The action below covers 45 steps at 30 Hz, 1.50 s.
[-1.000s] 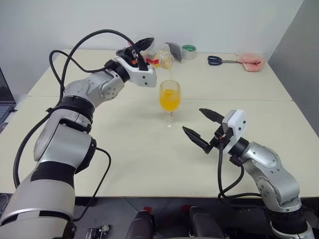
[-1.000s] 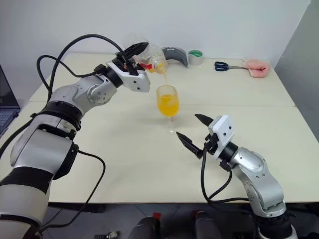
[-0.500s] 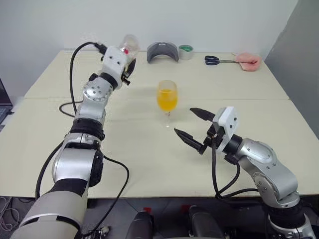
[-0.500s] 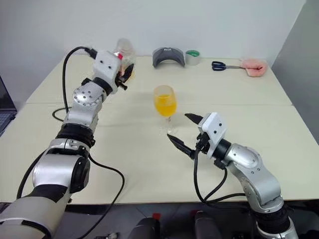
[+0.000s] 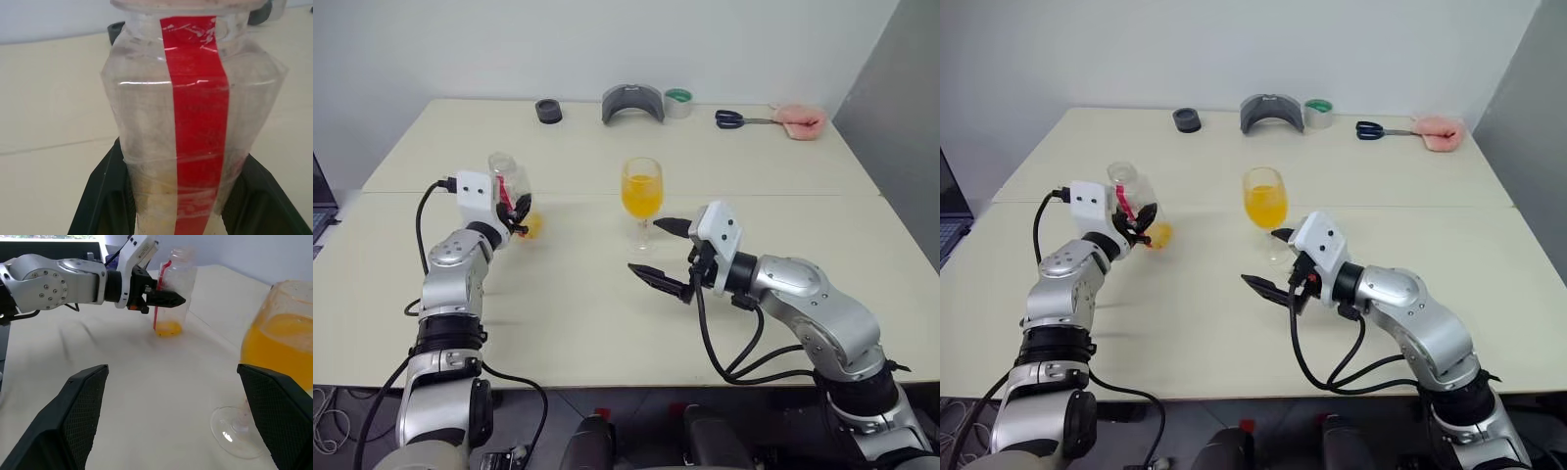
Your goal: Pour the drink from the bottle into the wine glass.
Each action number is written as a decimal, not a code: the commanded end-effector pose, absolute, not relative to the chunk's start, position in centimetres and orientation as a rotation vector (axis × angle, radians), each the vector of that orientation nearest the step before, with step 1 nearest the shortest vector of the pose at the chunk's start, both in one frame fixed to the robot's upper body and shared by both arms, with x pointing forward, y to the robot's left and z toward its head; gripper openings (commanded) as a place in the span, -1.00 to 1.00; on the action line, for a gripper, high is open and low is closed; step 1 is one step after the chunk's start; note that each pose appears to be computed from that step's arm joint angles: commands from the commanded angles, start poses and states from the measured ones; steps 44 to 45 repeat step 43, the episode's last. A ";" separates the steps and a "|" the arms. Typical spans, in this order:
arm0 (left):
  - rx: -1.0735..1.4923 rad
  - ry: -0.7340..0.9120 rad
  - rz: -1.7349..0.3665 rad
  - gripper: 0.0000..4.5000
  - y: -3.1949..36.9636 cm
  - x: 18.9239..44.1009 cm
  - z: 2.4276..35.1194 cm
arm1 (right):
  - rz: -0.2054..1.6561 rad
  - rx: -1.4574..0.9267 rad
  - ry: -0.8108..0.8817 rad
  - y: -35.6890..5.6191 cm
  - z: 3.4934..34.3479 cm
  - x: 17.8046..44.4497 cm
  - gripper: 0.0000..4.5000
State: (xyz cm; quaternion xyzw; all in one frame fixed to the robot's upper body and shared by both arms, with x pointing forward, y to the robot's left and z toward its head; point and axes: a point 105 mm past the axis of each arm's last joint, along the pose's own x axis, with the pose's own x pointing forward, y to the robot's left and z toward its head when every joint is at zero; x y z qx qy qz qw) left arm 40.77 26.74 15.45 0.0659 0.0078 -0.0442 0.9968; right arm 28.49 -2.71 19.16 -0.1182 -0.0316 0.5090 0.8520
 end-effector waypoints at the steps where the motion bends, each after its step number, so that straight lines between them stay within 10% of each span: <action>1: 0.150 -0.032 -0.073 -0.22 26.7 40.7 16.6 | 1.077 -0.271 -0.109 -2.3 20.1 28.5 1.00; 4: 0.101 -0.023 -0.077 -0.22 26.6 40.7 16.2 | 1.080 -0.274 -0.110 -2.2 20.1 28.5 1.00; 12: 0.101 -0.043 -0.088 0.97 26.8 40.3 16.4 | 1.080 -0.268 -0.112 -2.0 20.1 28.6 1.00; 24: 0.186 -0.087 -0.071 0.99 26.9 37.6 16.0 | 1.041 -0.261 -0.108 -4.4 17.4 28.3 1.00; 45: 0.180 -0.116 -0.066 0.99 25.3 31.9 15.1 | 0.414 -0.061 -0.207 -12.0 12.0 31.2 1.00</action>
